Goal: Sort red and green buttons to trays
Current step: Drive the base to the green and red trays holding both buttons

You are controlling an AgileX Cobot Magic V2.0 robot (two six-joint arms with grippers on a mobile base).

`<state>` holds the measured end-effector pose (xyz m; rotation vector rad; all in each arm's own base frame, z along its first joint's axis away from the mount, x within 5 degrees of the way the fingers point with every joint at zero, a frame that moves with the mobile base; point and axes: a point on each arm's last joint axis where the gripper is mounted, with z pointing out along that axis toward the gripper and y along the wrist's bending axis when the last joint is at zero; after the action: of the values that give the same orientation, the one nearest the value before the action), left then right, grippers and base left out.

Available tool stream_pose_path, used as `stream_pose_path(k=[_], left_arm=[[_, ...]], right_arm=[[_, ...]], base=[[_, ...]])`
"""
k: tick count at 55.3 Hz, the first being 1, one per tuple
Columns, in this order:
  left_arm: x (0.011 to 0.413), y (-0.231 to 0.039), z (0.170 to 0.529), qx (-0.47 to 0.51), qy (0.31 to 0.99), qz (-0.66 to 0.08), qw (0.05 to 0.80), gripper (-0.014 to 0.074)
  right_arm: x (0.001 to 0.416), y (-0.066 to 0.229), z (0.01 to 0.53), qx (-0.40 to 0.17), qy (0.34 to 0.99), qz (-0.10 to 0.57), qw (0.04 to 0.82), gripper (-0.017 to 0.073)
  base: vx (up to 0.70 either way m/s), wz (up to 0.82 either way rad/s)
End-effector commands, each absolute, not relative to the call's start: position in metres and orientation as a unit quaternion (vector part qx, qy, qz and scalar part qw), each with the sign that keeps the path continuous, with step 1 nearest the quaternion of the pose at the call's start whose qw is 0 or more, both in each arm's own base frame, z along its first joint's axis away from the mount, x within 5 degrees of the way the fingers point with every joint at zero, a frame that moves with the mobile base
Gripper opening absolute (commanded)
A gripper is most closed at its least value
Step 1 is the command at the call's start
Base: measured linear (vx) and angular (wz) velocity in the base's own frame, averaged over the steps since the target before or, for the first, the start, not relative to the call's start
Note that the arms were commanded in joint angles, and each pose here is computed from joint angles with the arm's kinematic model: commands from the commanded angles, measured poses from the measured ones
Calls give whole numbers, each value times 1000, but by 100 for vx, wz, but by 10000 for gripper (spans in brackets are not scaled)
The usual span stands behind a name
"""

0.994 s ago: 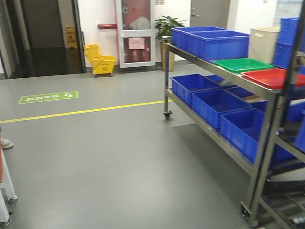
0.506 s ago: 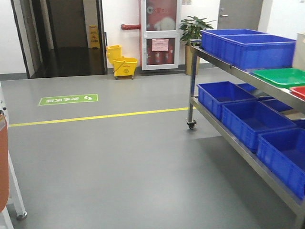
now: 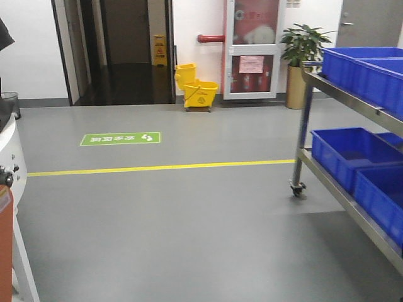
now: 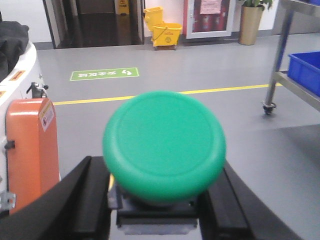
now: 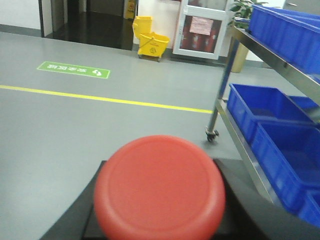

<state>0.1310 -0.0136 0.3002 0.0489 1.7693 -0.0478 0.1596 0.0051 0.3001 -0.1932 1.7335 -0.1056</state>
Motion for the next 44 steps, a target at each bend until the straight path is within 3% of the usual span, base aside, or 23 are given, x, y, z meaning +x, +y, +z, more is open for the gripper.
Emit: stream_pose_path(k=[1, 23, 44], left_arm=[[132, -18, 314, 33, 750, -44, 659, 5], [132, -18, 314, 33, 751, -43, 658, 5], [132, -18, 314, 33, 751, -43, 658, 5]], right_arm=[[161, 8, 320, -93, 723, -37, 684, -8], [161, 8, 320, -93, 724, -38, 683, -8], [161, 8, 320, -93, 724, -38, 683, -8]], base=[[63, 20], [63, 4], [61, -30]])
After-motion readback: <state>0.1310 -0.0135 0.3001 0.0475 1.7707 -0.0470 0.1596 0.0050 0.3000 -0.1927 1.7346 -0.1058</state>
